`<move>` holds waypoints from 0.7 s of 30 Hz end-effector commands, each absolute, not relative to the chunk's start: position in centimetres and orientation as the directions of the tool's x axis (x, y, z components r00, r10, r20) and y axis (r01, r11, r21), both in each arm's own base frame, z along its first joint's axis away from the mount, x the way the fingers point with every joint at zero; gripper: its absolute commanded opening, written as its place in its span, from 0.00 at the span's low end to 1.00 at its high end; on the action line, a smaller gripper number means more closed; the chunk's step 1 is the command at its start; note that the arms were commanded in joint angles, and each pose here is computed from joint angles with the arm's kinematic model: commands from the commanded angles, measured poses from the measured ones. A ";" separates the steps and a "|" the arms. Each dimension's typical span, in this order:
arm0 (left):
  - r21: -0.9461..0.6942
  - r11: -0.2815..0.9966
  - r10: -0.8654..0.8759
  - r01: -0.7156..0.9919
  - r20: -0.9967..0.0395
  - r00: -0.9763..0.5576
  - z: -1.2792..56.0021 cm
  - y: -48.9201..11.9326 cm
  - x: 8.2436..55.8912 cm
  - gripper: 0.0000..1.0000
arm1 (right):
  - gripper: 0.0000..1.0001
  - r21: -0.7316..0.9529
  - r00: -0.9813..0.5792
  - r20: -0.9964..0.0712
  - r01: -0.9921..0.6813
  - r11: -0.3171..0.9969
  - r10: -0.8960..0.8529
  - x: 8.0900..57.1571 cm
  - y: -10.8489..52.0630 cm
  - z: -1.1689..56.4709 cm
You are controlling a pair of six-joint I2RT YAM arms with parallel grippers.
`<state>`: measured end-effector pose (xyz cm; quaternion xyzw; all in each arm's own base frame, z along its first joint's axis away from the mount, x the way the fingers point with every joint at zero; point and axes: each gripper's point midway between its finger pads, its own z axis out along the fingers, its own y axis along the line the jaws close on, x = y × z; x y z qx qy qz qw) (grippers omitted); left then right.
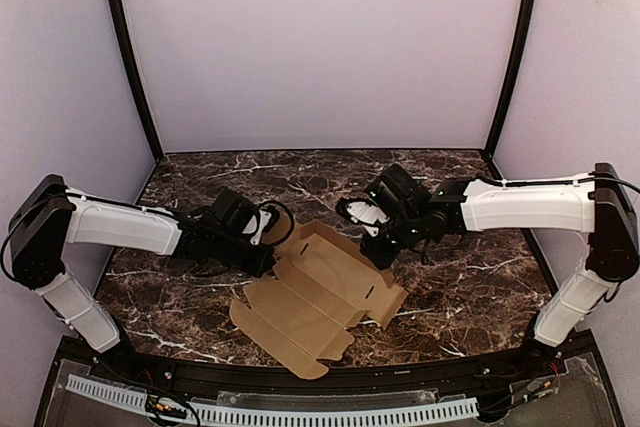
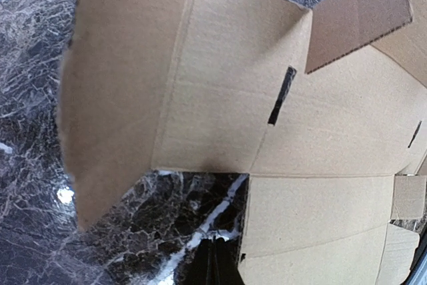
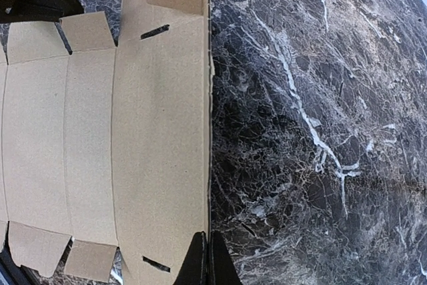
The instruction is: Fold the paper box
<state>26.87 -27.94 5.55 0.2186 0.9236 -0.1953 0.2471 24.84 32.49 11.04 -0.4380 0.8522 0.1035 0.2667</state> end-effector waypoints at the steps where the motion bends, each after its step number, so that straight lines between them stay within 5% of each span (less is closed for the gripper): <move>1: -0.294 0.811 0.315 0.505 -0.509 -0.801 4.6 -28.6 25.4 0.00 | 0.00 -0.041 -0.484 -0.562 -0.793 0.607 -0.670 25.0 33.0 11.0; 21: -0.317 0.771 0.359 0.553 -0.501 -0.788 2.7 -32.0 23.7 0.00 | 0.00 -0.093 -0.482 -0.515 -0.791 0.605 -0.709 24.5 32.7 8.8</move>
